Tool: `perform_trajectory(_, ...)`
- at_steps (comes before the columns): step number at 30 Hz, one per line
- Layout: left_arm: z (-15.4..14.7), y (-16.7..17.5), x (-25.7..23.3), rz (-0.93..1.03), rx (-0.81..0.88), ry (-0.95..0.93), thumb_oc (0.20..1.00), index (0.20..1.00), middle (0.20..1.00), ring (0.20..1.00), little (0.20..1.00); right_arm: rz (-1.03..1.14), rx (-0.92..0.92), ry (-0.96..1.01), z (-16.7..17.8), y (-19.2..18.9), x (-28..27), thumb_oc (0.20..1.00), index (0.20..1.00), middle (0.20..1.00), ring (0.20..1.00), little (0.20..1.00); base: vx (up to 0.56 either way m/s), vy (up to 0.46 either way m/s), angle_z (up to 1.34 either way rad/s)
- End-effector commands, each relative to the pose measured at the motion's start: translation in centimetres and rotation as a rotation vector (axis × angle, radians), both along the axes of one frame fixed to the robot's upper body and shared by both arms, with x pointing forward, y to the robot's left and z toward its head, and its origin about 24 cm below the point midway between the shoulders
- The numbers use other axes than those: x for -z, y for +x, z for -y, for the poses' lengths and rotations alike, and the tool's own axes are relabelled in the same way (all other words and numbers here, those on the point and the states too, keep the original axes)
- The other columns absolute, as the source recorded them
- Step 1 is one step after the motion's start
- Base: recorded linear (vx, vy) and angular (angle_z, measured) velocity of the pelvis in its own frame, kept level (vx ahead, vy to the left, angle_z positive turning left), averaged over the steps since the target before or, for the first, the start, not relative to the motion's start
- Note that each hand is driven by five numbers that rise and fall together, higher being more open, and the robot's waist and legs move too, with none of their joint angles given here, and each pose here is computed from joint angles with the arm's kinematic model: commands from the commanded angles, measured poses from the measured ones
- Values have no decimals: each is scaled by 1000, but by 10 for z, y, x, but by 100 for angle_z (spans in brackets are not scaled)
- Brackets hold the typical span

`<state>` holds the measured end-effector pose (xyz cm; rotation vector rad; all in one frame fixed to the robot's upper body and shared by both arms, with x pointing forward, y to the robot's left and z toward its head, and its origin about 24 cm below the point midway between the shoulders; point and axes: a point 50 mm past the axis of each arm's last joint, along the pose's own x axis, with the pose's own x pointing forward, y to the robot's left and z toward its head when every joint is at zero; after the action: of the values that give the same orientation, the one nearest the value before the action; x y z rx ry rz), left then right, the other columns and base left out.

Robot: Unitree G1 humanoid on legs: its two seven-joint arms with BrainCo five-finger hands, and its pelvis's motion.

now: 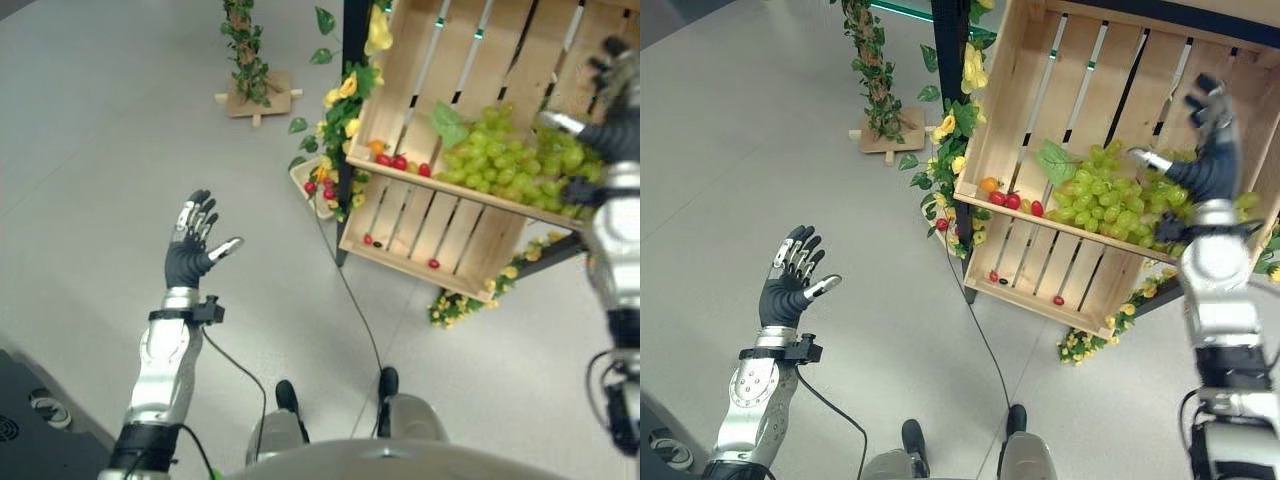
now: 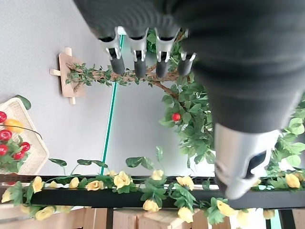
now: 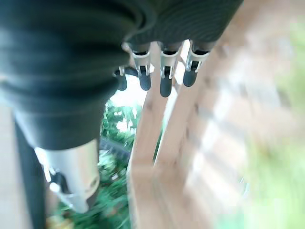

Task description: Pick up the fruits from the basket on one side to the basket on the other side

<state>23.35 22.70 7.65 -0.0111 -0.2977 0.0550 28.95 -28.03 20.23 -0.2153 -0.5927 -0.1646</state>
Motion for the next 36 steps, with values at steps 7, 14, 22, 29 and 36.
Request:
perform_trajectory(7,-6,-2,-22,124,-14,19,1000,1000,1000,1000,1000,186,-376,221,-38,-21,-8,1000,1000,1000,1000,1000,0,0,0)
perform_trajectory(14,-8,-3,-21,130,-42,18,1000,1000,1000,1000,1000,168,-472,248,-52,-33,5,1000,1000,1000,1000,1000,0,0,0)
perform_trajectory(22,-10,-4,-21,141,-68,24,1000,1000,1000,1000,1000,124,-475,256,-55,-44,22,1000,1000,1000,1000,1000,0,0,0)
perform_trajectory(29,-17,-7,-19,146,-103,38,1000,1000,1000,1000,1000,-60,-499,172,-57,-62,57,1000,1000,1000,1000,1000,0,0,0)
perform_trajectory(36,-20,-8,-20,160,-124,56,1000,1000,1000,1000,1000,-260,-489,28,-52,-71,86,1000,1000,1000,1000,1000,0,0,0)
